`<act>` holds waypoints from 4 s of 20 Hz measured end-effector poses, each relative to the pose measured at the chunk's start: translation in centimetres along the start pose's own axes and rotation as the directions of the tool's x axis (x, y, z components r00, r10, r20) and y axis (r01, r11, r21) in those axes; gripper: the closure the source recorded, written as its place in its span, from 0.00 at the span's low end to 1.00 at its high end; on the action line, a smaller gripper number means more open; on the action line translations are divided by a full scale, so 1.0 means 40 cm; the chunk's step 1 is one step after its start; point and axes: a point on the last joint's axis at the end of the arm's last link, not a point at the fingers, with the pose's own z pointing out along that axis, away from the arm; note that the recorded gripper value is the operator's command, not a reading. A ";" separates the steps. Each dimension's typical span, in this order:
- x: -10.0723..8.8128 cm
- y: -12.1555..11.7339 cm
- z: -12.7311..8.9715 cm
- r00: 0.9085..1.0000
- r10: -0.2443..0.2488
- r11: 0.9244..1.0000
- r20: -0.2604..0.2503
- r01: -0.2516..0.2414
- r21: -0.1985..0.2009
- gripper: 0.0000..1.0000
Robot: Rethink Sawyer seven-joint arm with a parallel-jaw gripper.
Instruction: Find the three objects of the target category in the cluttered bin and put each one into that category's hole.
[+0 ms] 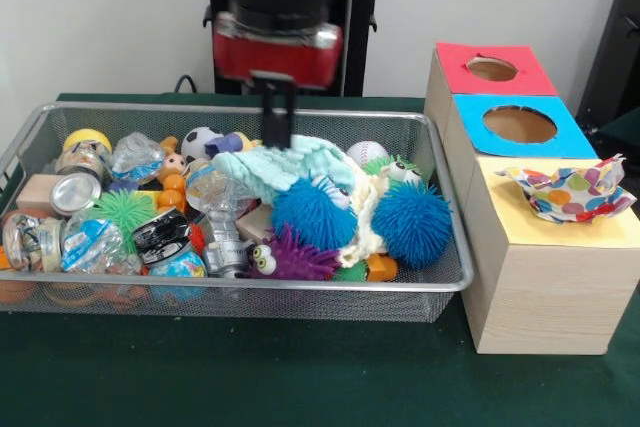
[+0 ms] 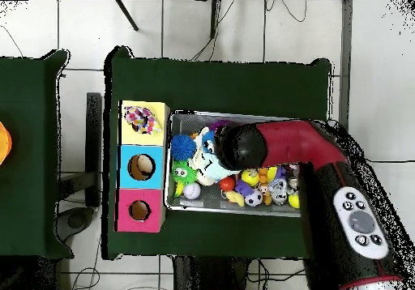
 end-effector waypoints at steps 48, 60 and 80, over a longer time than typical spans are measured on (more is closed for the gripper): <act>0.318 -0.057 0.082 0.932 -0.362 0.930 -0.001 0.361 -0.072 1.00; 0.486 -0.028 0.251 0.906 -0.423 0.904 0.028 0.424 -0.057 1.00; 0.517 0.079 0.422 0.917 -0.398 0.915 -0.012 0.396 -0.069 1.00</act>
